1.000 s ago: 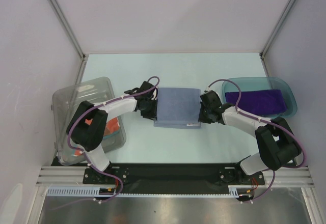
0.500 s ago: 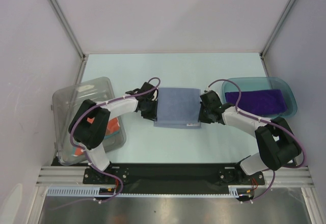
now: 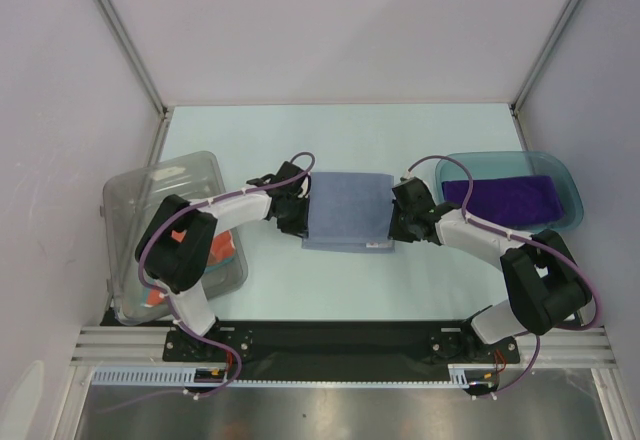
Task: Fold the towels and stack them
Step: Fold the towel
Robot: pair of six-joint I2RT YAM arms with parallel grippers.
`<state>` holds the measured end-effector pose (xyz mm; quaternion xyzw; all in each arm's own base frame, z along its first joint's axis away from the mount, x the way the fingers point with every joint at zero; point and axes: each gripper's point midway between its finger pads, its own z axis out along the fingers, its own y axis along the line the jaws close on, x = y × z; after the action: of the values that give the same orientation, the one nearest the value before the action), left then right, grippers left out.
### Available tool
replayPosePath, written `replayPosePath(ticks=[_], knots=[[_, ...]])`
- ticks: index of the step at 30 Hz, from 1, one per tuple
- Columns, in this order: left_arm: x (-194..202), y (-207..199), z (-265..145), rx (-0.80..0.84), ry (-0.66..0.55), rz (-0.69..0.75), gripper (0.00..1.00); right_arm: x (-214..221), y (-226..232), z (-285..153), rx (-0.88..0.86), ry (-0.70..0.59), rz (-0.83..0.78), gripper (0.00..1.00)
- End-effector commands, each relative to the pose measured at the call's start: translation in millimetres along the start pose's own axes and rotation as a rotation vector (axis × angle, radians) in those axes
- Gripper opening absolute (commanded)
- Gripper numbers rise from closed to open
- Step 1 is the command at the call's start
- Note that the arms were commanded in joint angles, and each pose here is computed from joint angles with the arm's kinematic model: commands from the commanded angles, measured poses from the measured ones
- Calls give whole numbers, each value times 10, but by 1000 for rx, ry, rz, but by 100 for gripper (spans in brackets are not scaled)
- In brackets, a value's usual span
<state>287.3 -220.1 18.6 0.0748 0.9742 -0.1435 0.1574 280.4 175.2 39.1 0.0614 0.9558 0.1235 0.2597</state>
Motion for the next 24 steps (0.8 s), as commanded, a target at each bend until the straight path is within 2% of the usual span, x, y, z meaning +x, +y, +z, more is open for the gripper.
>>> replayPosePath(ticks=[1,19,24], knots=[[-103,-98,-23,17,-27,-8,23,-114,110,-26,-35,-39,-3,0],[-127,-171,-45,22,-42,-7,24,-99,114,-15,-35,-37,-4,0],[-117,-169,-33,20,-39,-7,9,-98,118,-21,-36,-37,-7,0]])
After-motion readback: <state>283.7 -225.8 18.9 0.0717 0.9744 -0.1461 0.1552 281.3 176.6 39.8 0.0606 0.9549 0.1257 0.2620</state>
